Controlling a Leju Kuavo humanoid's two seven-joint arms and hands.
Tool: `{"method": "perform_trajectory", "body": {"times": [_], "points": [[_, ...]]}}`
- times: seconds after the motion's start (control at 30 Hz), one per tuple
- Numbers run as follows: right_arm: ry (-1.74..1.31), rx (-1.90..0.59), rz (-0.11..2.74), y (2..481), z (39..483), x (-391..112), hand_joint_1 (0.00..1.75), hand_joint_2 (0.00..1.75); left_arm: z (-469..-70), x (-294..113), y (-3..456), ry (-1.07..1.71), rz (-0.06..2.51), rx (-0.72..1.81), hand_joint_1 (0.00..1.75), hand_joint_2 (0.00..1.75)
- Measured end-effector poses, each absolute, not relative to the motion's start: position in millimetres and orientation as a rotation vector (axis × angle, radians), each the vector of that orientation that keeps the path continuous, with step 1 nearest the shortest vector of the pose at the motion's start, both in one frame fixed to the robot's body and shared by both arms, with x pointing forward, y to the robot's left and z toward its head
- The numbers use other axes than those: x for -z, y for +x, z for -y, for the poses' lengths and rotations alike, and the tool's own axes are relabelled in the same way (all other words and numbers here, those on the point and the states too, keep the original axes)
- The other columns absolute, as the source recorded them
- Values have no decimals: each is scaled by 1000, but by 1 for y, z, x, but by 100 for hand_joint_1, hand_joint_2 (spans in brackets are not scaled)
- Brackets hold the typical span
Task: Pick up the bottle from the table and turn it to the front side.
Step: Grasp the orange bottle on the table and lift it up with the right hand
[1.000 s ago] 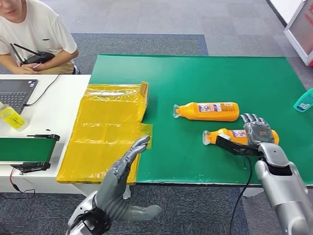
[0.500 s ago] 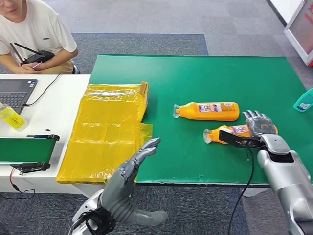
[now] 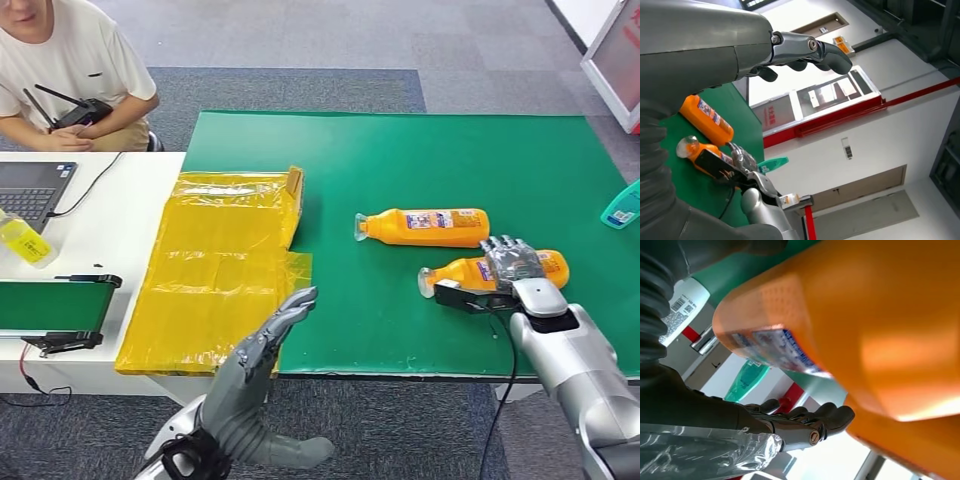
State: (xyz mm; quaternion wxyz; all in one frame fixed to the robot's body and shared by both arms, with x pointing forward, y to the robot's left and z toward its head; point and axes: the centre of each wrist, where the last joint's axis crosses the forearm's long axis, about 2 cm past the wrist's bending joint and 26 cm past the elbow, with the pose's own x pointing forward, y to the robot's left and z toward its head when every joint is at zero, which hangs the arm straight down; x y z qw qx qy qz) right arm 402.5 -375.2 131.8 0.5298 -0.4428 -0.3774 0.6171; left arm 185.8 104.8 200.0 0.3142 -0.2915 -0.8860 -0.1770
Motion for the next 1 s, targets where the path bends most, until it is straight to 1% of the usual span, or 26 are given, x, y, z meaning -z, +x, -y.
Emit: {"method": "perform_trajectory", "body": {"times": [0.23, 0.4, 0.77, 1.0], "points": [[-1040, -1530, 935, 396, 368, -119, 0, 175, -109, -195, 181, -755, 2328, 456, 0, 175], [-1021, -1510, 947, 395, 371, -117, 0, 175, -111, -192, 179, -760, 2328, 451, 0, 175], [-1066, -1373, 846, 390, 426, -118, 0, 175, -114, -189, 177, -816, 2323, 430, 0, 175], [-1080, -1335, 771, 385, 448, -117, 0, 175, -115, -188, 177, -825, 2323, 432, 0, 175]]}}
